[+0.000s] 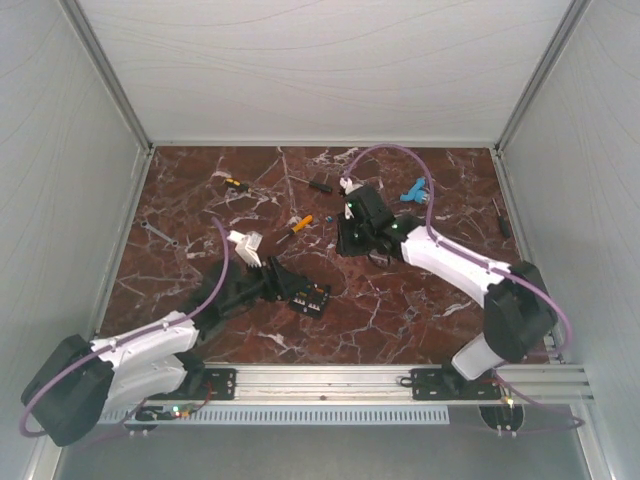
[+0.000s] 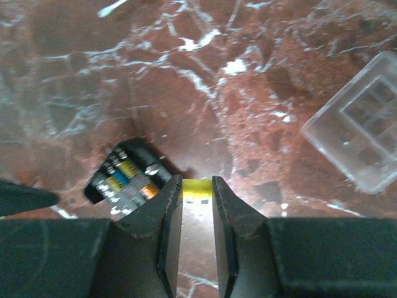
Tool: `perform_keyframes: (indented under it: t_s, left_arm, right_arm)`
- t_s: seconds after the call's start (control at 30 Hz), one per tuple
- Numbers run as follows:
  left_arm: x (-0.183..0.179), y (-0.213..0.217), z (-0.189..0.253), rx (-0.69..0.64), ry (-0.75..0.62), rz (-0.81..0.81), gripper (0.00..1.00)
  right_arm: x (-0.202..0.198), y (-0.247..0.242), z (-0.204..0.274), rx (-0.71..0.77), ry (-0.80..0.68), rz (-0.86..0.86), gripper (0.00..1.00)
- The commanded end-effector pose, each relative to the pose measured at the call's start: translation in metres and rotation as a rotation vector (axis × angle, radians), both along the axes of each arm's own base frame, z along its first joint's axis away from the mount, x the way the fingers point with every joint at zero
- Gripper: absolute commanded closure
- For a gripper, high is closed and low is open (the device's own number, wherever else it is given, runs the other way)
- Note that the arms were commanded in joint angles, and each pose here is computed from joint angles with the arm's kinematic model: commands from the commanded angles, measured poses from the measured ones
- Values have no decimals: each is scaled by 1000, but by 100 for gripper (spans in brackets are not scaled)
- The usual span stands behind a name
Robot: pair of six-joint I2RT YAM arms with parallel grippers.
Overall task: Snap on the fuse box
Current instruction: Pick up the fuse from the center of the board.
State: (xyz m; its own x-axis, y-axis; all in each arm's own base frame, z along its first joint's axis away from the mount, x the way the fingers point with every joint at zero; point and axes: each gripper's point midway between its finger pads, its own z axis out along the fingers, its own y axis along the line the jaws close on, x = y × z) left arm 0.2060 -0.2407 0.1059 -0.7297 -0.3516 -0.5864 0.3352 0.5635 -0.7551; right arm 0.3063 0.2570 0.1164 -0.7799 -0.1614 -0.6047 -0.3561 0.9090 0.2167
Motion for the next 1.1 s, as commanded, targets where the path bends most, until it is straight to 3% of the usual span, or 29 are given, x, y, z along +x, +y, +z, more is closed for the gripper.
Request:
perform_keyframes:
  t_s: [0.0,0.23,0.5,1.07]
  left_arm:
    - [19,-15,47,-93,-178,62,44]
    - [21,-35,61,-93,-266,42,54]
    - [15,-57,77,-119,-331,-12,58]
    - [34,-57,58,-44,-244,72,67]
  right_arm:
    - [-16,25,34,206,-42,-20,87]
    - [-42,36,63,351,-62,-15,87]
    - [-53,38,68,393,-62,-22,87]
    - [-65,46,70,444,-51,-20,88]
